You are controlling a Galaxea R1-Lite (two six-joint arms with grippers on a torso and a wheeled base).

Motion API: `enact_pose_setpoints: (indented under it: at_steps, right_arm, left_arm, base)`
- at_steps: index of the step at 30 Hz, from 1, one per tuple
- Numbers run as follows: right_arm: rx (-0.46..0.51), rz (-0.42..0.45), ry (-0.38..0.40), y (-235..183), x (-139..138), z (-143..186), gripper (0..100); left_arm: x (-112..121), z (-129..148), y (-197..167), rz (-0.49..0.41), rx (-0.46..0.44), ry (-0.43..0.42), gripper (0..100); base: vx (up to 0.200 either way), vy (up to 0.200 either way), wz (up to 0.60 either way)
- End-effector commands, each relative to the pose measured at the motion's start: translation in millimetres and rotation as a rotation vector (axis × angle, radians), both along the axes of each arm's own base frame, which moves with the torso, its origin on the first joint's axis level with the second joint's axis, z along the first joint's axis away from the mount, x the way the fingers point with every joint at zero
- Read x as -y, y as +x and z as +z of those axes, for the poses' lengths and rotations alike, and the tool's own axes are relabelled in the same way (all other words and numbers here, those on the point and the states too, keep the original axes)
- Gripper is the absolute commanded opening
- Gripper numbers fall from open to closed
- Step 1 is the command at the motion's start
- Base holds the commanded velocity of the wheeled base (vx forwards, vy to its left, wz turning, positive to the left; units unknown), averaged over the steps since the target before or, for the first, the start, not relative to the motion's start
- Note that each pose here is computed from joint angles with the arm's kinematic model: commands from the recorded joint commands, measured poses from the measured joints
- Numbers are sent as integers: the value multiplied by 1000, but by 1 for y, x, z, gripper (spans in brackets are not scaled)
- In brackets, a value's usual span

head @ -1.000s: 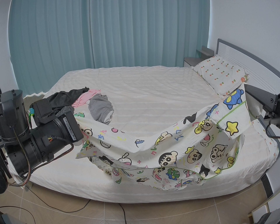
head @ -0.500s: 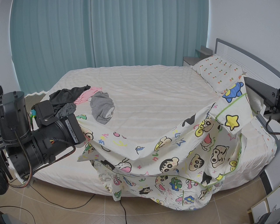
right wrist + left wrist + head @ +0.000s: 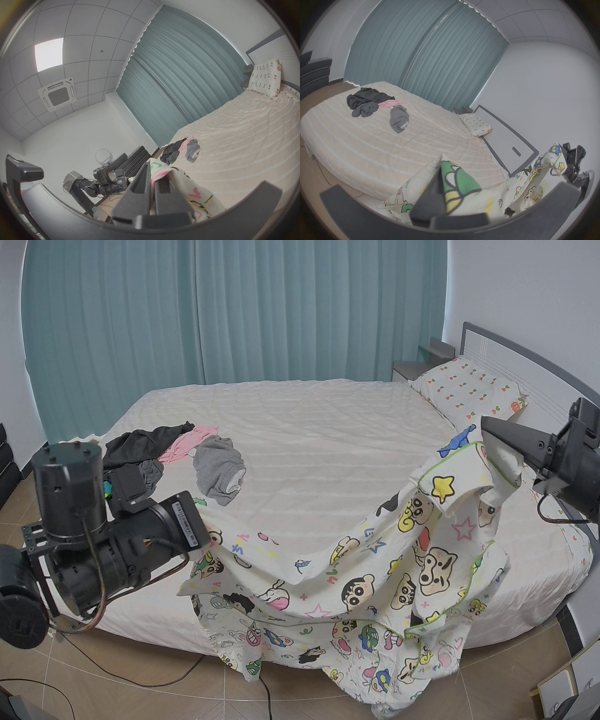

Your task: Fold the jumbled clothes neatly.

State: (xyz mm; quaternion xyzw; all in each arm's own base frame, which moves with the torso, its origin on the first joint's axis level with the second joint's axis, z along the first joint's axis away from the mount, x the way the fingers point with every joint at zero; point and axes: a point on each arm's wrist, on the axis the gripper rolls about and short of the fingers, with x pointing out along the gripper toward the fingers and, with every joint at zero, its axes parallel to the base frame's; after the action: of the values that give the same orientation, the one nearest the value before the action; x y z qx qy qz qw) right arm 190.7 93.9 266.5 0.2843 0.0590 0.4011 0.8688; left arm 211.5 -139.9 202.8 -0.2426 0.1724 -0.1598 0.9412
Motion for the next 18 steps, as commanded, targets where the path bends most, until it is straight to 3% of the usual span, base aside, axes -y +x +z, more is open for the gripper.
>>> enact_pose_setpoints:
  at_steps: [1, 6, 18]
  right_arm:
    - [-49, -45, -20, 41, -7, -19, 0]
    - [-68, -89, -26, 61, -2, -25, 0]
    - [-79, -154, -32, 89, 8, -30, 0]
  left_arm:
    - [8, -15, 39, 59, -57, 1, 0]
    - [9, -25, 57, 86, -83, 13, 0]
    - [22, -29, 90, 104, -75, 11, 0]
  base:
    - [0, 0, 0]
    - [0, 0, 0]
    - [200, 0, 0]
